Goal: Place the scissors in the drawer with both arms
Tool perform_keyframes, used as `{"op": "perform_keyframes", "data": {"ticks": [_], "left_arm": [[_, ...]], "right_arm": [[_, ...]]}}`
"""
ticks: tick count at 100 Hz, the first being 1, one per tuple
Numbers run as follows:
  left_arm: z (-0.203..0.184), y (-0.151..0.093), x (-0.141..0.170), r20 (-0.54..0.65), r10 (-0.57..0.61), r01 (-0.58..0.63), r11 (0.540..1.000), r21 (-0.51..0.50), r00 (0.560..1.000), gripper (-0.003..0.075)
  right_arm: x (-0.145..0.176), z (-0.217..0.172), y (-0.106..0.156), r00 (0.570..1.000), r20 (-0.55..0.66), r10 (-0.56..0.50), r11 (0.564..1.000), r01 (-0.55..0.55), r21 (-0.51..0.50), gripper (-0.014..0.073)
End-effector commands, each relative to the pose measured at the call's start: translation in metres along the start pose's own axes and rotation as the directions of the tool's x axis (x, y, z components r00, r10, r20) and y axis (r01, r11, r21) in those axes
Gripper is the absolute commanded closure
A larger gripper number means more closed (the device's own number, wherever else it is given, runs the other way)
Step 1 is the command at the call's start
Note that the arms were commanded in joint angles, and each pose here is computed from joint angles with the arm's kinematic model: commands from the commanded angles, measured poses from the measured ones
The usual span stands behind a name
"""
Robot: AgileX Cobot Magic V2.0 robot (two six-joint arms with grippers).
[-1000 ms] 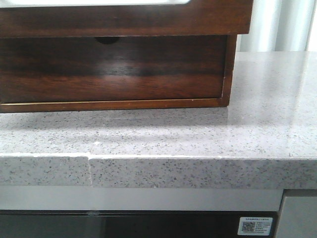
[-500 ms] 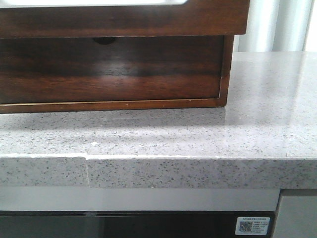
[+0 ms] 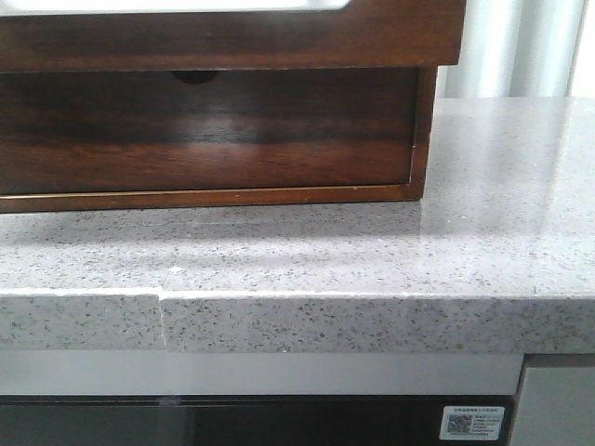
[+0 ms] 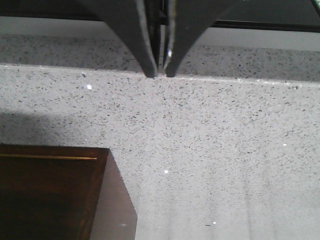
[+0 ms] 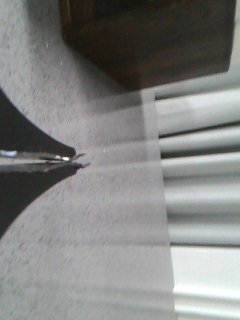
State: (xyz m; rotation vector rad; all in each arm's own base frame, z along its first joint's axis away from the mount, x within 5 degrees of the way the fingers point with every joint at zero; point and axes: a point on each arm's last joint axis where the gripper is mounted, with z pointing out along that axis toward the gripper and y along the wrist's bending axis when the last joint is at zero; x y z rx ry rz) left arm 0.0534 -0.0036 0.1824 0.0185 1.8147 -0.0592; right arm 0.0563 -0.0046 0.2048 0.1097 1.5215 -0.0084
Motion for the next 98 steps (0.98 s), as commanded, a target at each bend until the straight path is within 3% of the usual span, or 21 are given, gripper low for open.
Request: {"op": "perform_keyframes", "data": {"ticks": [1,16,29,98], "left_arm": [[0.0,0.0,0.004,0.031,-0.025,0.025,1.0,0.005,0.999,0.0738],[0.0,0.0,0.004,0.031,-0.025,0.025,1.0,0.005,0.999,0.0739],[0.0,0.0,0.004,0.031,-0.025,0.025,1.0,0.005,0.999,0.0739],[0.0,0.0,0.004,0.031,-0.025,0.025,1.0,0.005,0.999,0.0739]], "right_arm": [[-0.002,-0.001,-0.001,0.998,0.046,-0.032,0.999,0.031,0.027,0.0656],[0.01,-0.002,-0.004,0.996,-0.075,-0.039,0.997,0.044,0.059,0.0656],[0.024,-0.004,-0.005,0.97,-0.236,-0.05,0.996,0.067,0.063,0.0656],[0.025,-0.004,-0.005,0.969,-0.241,-0.054,0.995,0.072,0.063,0.0656]]}}
